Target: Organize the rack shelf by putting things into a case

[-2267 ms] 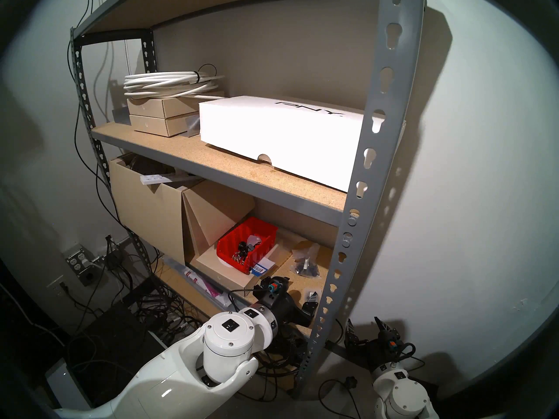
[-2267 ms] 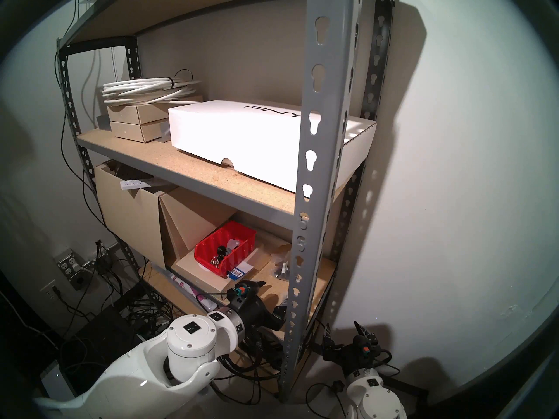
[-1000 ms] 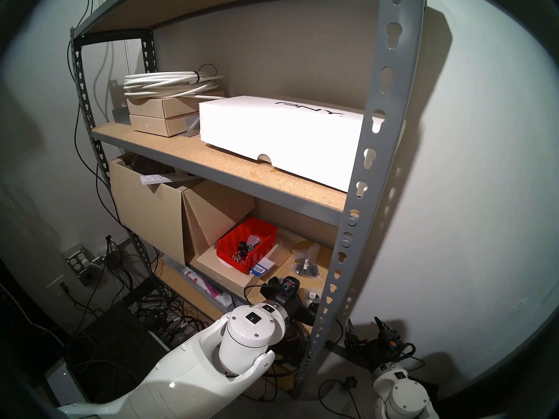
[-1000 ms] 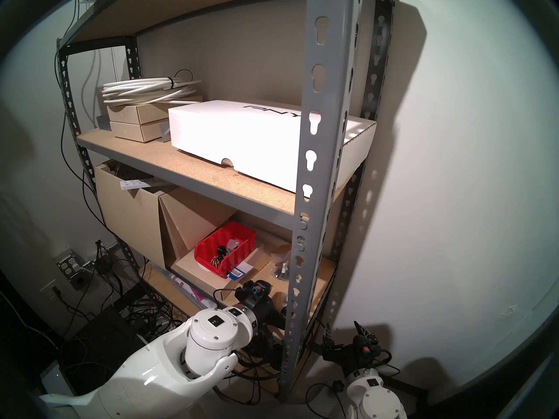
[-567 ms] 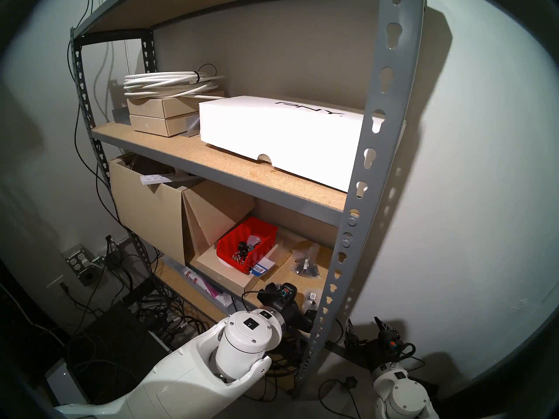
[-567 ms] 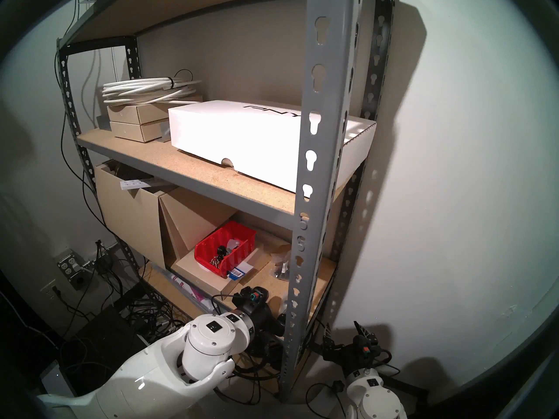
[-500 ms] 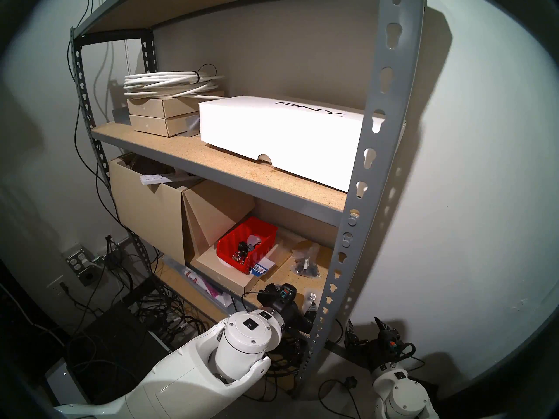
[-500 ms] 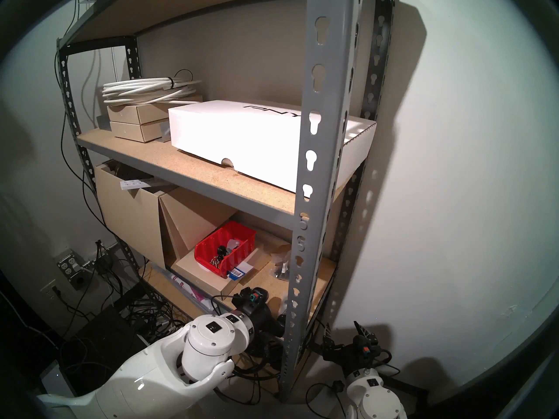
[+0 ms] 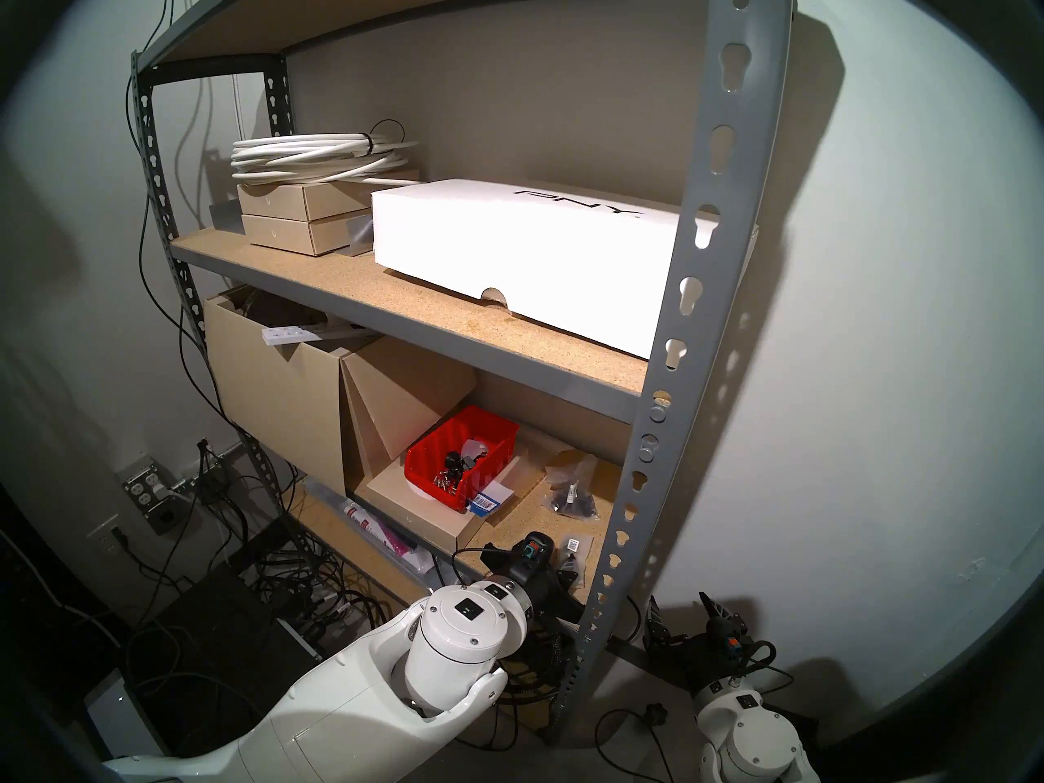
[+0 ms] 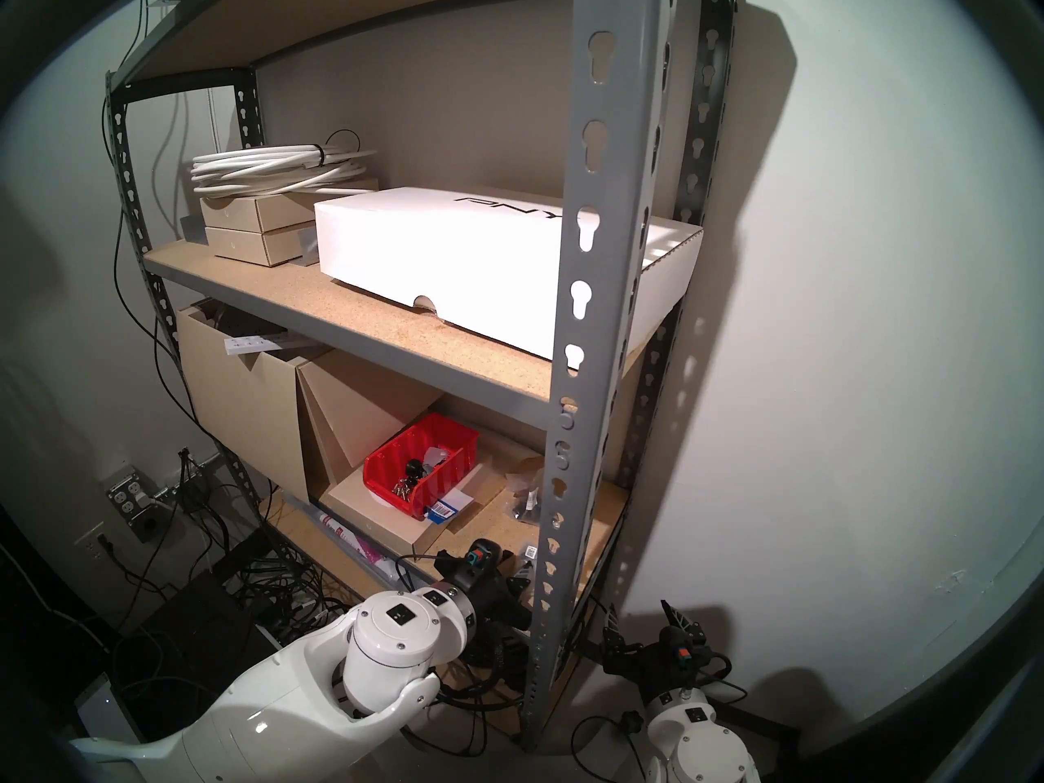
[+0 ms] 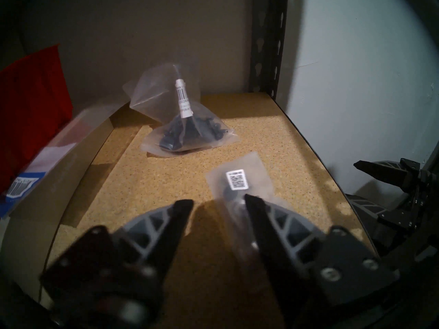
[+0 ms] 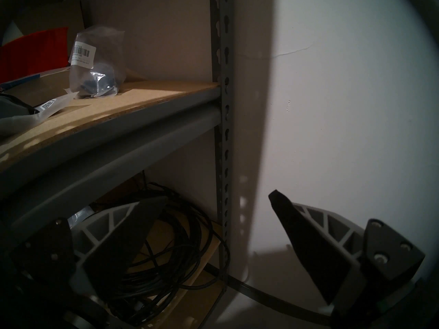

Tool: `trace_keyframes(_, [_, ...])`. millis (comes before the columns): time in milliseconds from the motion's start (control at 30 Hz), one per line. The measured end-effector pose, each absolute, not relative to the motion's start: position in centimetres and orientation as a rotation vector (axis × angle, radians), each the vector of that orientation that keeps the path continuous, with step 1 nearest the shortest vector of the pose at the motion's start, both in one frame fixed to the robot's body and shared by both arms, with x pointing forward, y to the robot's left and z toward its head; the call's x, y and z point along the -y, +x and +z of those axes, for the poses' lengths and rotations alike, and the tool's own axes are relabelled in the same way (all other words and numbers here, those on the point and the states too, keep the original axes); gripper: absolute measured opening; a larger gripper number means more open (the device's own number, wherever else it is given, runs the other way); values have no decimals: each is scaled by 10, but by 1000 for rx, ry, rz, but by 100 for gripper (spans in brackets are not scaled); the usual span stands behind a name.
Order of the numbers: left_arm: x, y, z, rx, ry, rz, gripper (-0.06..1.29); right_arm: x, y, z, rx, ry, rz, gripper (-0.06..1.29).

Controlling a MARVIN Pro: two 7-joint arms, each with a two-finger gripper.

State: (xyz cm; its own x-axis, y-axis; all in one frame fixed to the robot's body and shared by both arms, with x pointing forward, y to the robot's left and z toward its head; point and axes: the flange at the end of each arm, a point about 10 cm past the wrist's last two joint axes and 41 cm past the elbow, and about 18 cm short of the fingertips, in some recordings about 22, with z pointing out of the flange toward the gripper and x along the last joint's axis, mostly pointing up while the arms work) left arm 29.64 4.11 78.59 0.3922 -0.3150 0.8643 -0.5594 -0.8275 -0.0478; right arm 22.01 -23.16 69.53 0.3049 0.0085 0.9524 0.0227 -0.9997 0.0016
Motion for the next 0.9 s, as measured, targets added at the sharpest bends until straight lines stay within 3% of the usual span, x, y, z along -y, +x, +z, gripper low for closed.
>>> trace_keyframes(67, [-41, 296, 786, 771, 2402, 1408, 80, 232, 220, 695, 30, -2528, -1845, 125])
trace_keyframes(133, [-41, 296, 786, 767, 2404, 1411, 52, 232, 220, 695, 30, -2528, -1845, 125])
trace_keyframes(300, [-43, 294, 788, 743, 2395, 1419, 45, 232, 220, 695, 30, -2528, -1845, 125])
trace_keyframes(467, [-45, 292, 796, 732, 2374, 1433, 28, 232, 220, 695, 30, -2528, -1845, 125])
trace_keyframes(500, [-46, 291, 798, 731, 2370, 1435, 19, 232, 220, 695, 30, -2528, -1845, 125])
trace_keyframes(533, [-47, 291, 800, 730, 2367, 1439, 2, 232, 220, 695, 30, -2528, -1845, 125])
trace_keyframes(900, [-54, 290, 834, 724, 2289, 1504, -2, 232, 220, 695, 30, -2528, -1845, 125])
